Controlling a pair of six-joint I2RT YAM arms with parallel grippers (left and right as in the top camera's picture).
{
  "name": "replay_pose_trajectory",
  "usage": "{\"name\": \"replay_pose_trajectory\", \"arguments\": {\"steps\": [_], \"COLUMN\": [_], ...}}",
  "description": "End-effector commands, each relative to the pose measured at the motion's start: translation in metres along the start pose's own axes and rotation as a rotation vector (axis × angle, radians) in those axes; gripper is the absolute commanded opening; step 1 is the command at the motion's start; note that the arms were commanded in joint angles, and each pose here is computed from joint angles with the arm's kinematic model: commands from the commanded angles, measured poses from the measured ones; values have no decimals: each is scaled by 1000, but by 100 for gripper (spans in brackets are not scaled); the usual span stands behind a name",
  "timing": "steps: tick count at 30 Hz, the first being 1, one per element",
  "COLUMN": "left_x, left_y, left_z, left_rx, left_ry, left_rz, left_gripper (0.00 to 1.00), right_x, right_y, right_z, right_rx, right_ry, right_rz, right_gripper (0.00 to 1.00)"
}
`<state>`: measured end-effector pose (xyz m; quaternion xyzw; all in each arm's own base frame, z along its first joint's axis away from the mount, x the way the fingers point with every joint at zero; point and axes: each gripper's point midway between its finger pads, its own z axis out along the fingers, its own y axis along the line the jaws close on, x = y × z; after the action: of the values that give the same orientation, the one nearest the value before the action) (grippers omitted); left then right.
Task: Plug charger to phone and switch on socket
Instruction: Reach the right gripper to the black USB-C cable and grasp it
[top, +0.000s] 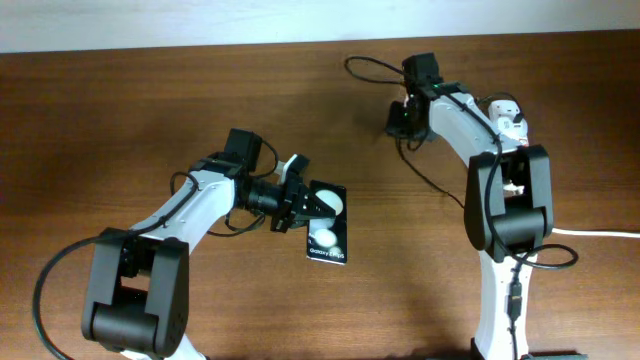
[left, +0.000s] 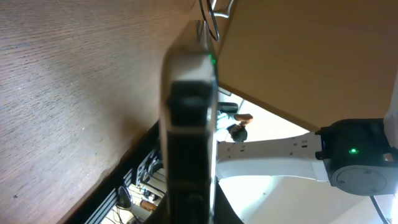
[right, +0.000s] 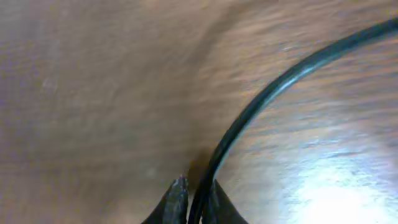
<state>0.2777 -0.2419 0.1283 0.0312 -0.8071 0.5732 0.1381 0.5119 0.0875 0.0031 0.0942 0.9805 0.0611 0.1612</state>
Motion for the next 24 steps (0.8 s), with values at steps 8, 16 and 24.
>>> {"name": "replay_pose_trajectory", "arguments": {"steps": [8,16,24], "left_x": [0,-2,-2], "left_y": [-7,-3,-3], "left_z": [-1,-1,-1], "left_rx": [19,-4,-3], "left_ry": [5,-7,-6], "left_rz": [29,28,22], "left_gripper": [1,4,0], "right_x": [148,34,-13], "right_y": [70,13,-6], "right_z": [-13,-11,15], "right_rx": [20,177,126], "right_ry": [423,83,-69], "right_rz": [-418,29,186], "right_gripper": [61,99,94]}}
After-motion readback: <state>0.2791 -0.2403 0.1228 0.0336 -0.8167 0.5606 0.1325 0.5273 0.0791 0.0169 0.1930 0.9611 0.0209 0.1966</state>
